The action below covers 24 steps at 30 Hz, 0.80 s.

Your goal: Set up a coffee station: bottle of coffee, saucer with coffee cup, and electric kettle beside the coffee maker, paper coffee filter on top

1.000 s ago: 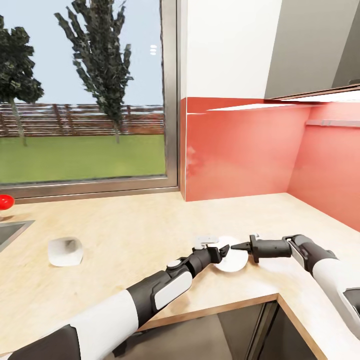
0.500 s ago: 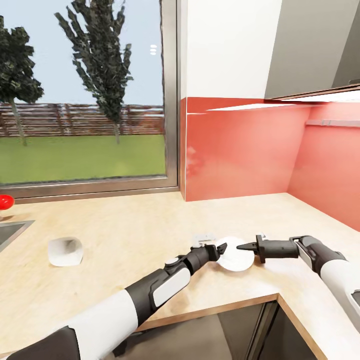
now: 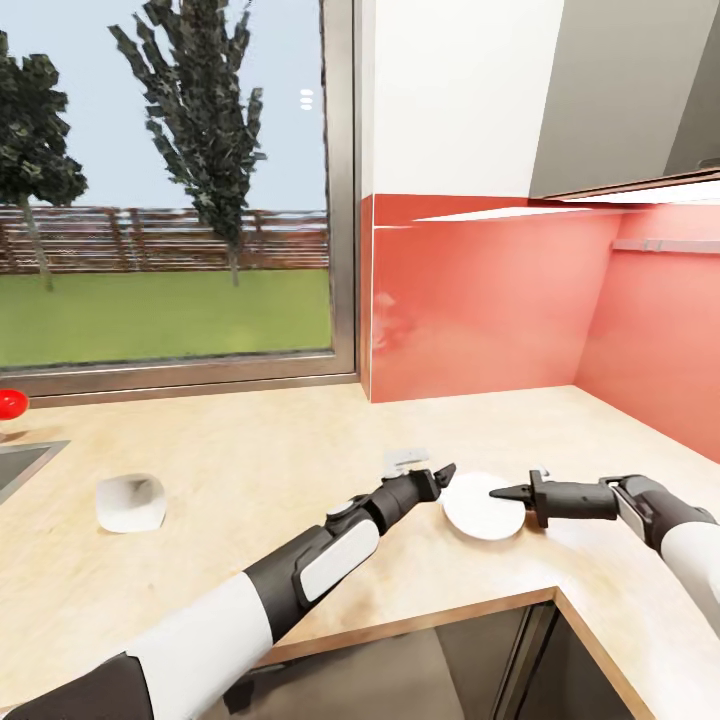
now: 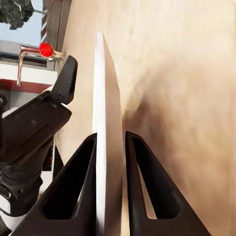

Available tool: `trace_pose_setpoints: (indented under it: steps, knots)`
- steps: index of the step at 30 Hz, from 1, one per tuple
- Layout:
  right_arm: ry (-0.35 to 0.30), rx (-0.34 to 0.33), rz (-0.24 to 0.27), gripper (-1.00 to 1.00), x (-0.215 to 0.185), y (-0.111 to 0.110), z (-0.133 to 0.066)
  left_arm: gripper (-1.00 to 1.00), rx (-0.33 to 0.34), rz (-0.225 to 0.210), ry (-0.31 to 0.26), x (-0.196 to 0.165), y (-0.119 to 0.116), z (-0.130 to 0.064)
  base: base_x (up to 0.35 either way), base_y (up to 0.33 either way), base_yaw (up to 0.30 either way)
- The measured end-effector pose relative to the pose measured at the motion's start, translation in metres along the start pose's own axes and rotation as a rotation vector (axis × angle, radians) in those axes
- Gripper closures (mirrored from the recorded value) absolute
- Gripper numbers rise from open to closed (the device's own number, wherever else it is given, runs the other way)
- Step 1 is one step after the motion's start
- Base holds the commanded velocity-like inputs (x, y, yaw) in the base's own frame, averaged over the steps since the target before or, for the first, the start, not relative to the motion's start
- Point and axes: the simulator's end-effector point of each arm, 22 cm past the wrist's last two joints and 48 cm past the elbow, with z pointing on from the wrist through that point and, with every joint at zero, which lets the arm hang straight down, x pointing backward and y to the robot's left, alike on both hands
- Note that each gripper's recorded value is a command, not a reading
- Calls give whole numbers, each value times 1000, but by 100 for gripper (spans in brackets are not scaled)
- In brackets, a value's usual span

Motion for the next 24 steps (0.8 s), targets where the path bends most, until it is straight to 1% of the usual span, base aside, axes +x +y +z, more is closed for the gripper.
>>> trace_pose_setpoints:
  steps: [5,7,8,9,13,15,16,18,19,21,24]
  knots:
    - [-37,-28,27,100,-6,2,-4,-100,-1,-5,-18,-10,3,-2,0,0,0]
    - [-51,-30,36,100,-8,1,-8,-100,-8,-4,-23,-14,9,-4,0,0,0]
    - [-48,-18,35,100,-8,-1,-9,-100,-10,-4,-25,-15,11,-5,0,0,0]
    - [-24,23,21,100,-6,-5,-9,-100,-14,-5,-28,-17,14,-5,0,0,0]
    - [-31,14,-32,100,-15,10,-10,-100,-24,-16,-45,-26,21,-7,0,0,0]
    - [-55,0,-63,100,-25,21,-12,-100,-32,-15,-47,-28,27,-9,-24,0,0]
    - [-59,11,-77,100,-27,22,-12,-100,-34,-15,-47,-28,28,-9,-112,0,0]
    - [-69,62,-113,100,-35,20,-12,-100,-37,-14,-48,-29,30,-9,-204,0,0]
    - [-71,77,-123,100,-37,20,-12,-100,-37,-14,-48,-29,30,-9,-265,0,0]
    - [-76,94,-149,100,-42,24,-12,-100,-36,-13,-48,-29,30,-9,-313,0,0]
    - [-80,100,-179,100,-48,32,-12,-100,-36,-12,-47,-28,30,-9,-332,0,0]
